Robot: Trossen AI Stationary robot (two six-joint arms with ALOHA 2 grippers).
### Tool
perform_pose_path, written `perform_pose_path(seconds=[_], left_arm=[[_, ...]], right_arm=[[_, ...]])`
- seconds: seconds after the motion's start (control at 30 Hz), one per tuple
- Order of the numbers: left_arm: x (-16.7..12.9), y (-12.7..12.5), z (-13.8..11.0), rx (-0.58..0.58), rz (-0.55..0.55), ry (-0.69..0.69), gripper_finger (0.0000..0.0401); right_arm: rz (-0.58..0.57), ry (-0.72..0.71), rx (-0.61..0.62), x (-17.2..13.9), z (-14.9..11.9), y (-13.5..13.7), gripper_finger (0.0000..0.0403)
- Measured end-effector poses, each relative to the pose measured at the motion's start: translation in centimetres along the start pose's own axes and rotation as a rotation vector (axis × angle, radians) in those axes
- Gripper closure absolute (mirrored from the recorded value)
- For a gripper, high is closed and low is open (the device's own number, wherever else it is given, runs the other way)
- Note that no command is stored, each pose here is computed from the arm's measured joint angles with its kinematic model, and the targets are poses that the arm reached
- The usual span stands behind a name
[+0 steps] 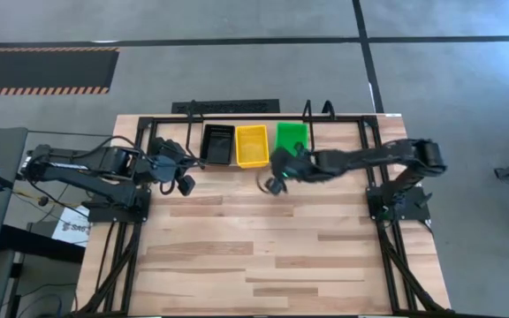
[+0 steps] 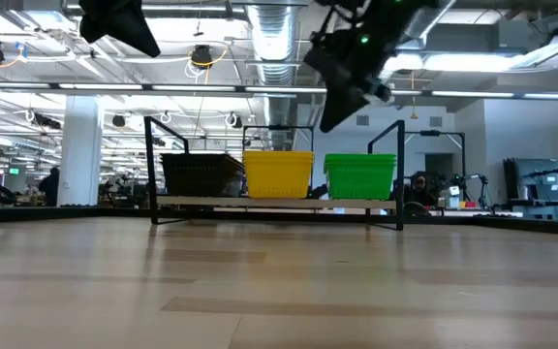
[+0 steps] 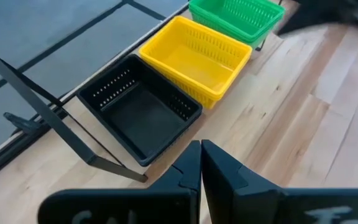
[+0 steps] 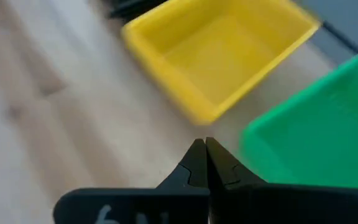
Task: Stack baskets on shelf by color
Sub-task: Return to Home Position
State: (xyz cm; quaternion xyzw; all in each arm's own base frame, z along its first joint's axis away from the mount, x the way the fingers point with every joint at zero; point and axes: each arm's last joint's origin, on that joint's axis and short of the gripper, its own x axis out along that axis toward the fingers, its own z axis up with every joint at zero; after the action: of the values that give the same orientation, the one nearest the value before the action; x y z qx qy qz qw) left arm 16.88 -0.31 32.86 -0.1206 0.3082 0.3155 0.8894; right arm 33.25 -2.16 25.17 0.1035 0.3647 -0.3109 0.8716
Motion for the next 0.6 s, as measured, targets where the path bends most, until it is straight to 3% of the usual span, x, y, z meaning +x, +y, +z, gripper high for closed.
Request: perform_pose_path(seconds=[0.13, 0.23, 0.4, 0.6], left_arm=[[0.0, 0.0, 0.0, 0.021, -0.005, 0.006, 0.0401], [0.0, 0.0, 0.0, 0.035, -0.017, 0.013, 0.0401], [0.0, -0.1, -0.1, 0.042, -0.031, 0.024, 0.0401], [0.0, -0.1, -0.1, 0.052, -0.031, 0.024, 0.0401]], right_arm=[[-0.076, 0.047, -0.075, 0.9, 3.3, -1.3, 0.0403], [-0.092, 0.021, -0.053, 0.7, 5.6, -2.8, 0.0403], [0.032, -0.016, 0.066, 0.4, 7.3, -6.6, 0.0403], [0.242, -0.058, 0.158, 1.5, 5.9, -8.4, 0.0403]])
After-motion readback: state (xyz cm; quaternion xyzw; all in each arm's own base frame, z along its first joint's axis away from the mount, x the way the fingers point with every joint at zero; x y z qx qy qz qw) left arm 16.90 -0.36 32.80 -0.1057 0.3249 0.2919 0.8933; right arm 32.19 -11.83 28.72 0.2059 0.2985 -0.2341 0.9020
